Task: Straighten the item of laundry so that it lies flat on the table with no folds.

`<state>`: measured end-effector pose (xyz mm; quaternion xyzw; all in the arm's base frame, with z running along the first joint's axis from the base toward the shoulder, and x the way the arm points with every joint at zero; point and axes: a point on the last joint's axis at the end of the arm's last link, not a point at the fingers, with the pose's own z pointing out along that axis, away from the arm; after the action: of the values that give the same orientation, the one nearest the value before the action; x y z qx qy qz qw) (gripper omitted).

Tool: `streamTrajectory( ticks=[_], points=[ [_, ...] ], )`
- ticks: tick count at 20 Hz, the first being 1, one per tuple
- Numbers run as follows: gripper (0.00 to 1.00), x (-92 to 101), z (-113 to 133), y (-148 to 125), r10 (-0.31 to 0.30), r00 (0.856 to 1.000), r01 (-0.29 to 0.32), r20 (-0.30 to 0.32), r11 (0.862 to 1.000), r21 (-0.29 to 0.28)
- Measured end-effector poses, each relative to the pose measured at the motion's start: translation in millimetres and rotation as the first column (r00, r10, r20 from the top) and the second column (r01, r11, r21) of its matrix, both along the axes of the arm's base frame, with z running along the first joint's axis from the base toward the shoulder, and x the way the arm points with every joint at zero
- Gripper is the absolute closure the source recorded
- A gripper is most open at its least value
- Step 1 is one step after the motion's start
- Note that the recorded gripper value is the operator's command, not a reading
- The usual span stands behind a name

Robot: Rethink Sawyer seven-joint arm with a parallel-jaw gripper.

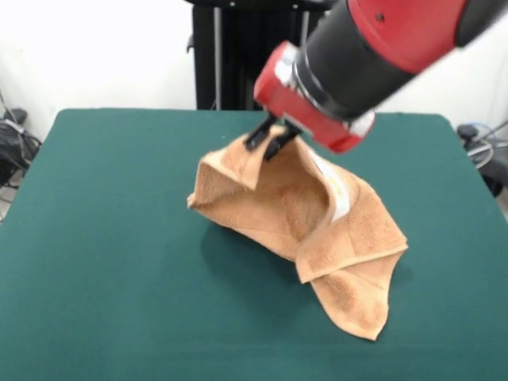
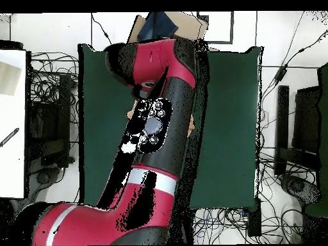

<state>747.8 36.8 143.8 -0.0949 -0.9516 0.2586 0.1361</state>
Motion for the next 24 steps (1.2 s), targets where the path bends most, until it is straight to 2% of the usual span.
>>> streamTrajectory(
  ticks=[4,5,11,17,21,24],
  points=[
    [1.00,-8.0,32,-4,-0.032,0.999,0.032,-0.022,0.999,-0.010],
    [1.00,-10.8,52,-7,-0.052,0.998,0.051,-0.035,0.998,-0.020],
    [1.00,-8.6,89,-29,-0.104,0.993,0.102,-0.047,0.994,-0.047],
    [1.00,-3.2,89,-71,-0.141,0.989,0.139,-0.037,0.988,-0.065],
    [1.00,-6.0,80,-84,-0.151,0.987,0.147,-0.052,0.986,-0.079],
    [1.00,-8.4,78,-84,-0.150,0.987,0.145,-0.059,0.986,-0.082]
  ],
)
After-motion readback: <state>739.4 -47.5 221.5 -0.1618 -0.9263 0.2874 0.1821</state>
